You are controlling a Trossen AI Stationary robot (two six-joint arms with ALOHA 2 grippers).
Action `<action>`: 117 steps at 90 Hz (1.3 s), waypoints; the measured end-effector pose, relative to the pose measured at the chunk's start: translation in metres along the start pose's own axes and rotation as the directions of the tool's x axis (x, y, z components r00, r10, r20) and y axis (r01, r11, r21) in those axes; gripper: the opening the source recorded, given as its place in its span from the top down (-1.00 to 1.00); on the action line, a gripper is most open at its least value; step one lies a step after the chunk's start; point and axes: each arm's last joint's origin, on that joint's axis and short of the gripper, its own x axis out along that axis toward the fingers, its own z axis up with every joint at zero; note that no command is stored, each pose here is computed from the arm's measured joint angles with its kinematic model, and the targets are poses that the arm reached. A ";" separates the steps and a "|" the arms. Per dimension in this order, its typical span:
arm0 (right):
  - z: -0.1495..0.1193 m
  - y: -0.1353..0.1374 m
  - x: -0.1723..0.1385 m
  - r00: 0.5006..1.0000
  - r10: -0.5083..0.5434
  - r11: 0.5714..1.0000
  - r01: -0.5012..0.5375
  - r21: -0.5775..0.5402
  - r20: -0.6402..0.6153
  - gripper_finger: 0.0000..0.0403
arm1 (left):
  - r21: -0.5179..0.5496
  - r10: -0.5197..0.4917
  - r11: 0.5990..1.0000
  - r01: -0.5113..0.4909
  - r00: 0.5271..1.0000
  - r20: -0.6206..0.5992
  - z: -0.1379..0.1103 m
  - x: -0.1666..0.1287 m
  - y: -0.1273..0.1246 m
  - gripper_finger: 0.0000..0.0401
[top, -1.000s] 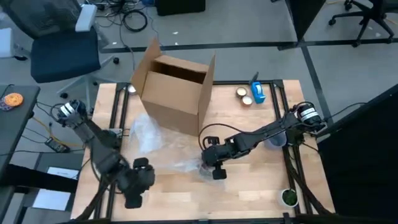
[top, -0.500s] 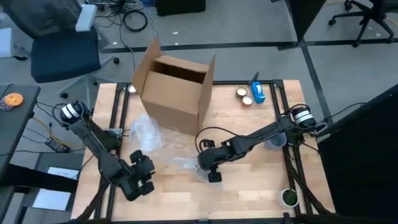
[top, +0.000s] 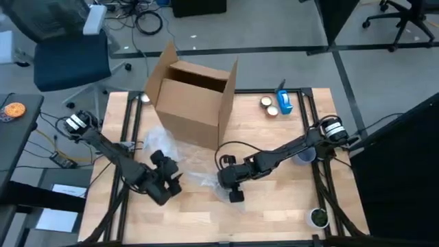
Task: Wrap mug
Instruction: Wrap the orange mug with bubble wrap
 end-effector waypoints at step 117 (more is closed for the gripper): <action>-0.001 0.016 -0.002 1.000 -0.013 0.998 0.015 -0.057 0.022 0.82 | 0.183 -0.526 0.843 0.506 0.704 0.476 0.073 0.066 -0.063 0.99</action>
